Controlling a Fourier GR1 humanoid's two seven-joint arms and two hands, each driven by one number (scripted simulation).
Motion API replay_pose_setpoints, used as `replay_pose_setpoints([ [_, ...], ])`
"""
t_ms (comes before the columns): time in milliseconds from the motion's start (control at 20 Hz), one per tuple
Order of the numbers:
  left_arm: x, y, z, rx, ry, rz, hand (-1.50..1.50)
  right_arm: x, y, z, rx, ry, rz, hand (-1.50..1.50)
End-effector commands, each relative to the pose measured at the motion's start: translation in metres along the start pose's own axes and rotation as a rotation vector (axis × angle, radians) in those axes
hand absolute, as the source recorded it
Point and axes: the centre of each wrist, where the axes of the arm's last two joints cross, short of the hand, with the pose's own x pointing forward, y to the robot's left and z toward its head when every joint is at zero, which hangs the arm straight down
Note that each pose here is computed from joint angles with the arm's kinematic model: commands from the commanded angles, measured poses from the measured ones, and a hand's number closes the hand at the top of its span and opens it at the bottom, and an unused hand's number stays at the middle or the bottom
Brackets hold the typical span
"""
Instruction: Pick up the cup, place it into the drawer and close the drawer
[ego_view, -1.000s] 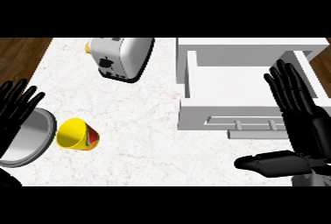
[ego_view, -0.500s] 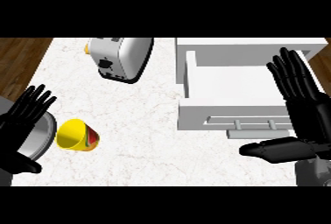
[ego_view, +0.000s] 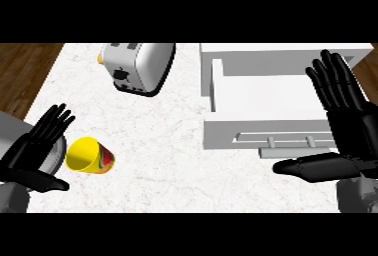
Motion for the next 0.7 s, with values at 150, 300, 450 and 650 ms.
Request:
replay_pose_setpoints([
  [150, -0.035, 0.014, 0.019, 0.067, 0.063, 0.008, -1.5, 0.003, -0.014, -0.003, 0.004, 0.005, 0.007, -1.5],
  [300, -0.057, -0.003, 0.029, 0.085, 0.049, -0.026, -1.5, -0.004, -0.004, -0.006, 0.01, 0.014, -0.003, -1.5],
  [450, -0.064, 0.007, 0.032, 0.076, 0.054, 0.024, -1.5, 0.007, -0.009, -0.002, -0.002, 0.009, -0.008, -1.5],
  [650, -0.068, 0.012, 0.026, 0.086, 0.038, 0.01, -1.5, 0.008, -0.009, -0.008, 0.009, -0.013, -0.01, -1.5],
])
